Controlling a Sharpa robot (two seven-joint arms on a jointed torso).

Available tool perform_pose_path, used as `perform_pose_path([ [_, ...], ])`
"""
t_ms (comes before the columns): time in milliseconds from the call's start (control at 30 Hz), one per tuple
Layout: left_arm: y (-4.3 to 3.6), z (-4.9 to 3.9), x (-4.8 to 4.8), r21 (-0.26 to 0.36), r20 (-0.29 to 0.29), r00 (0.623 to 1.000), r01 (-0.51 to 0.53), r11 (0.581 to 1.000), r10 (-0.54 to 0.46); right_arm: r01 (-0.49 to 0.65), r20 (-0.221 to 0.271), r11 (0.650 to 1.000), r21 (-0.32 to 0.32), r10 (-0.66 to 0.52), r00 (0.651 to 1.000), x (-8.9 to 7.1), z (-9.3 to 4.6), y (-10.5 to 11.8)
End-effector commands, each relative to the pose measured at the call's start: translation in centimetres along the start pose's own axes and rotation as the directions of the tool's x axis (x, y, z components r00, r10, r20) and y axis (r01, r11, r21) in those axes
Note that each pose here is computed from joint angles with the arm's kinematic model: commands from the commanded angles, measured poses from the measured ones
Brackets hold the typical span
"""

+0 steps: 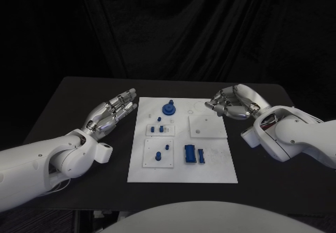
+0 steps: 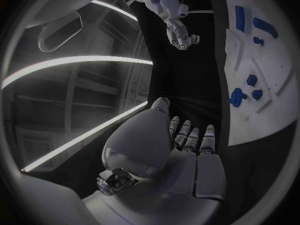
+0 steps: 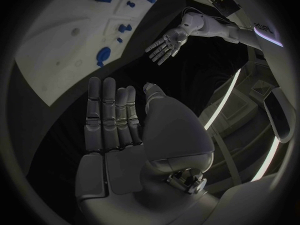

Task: Assemble the parts on the task board

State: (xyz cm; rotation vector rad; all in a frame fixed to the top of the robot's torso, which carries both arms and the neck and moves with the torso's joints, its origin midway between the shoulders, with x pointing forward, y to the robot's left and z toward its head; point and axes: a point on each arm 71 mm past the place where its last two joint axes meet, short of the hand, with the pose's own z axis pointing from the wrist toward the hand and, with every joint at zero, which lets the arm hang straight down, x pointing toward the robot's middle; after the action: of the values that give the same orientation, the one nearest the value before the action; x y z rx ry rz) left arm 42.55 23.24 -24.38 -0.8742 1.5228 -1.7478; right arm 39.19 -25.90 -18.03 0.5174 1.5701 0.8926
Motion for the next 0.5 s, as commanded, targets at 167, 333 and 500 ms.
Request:
perform_pose_path([
  [167,-1.03,1.19,0.0,0.142,0.035,0.999,-0.043,0.989,0.039,-0.199,0.113,0.974,-0.108,0.211,0.971,-0.8,0.1,-1.5],
  [333,-0.86,1.65,0.13,0.153,0.026,0.999,-0.04,0.987,0.037,-0.262,0.102,0.957,-0.122,0.275,0.956,-0.2,-0.3,-3.1],
  [500,0.31,1.8,0.09,0.014,0.019,0.999,-0.036,0.999,0.036,-0.219,0.093,0.973,-0.068,0.225,0.97,0.1,-0.3,-3.9],
])
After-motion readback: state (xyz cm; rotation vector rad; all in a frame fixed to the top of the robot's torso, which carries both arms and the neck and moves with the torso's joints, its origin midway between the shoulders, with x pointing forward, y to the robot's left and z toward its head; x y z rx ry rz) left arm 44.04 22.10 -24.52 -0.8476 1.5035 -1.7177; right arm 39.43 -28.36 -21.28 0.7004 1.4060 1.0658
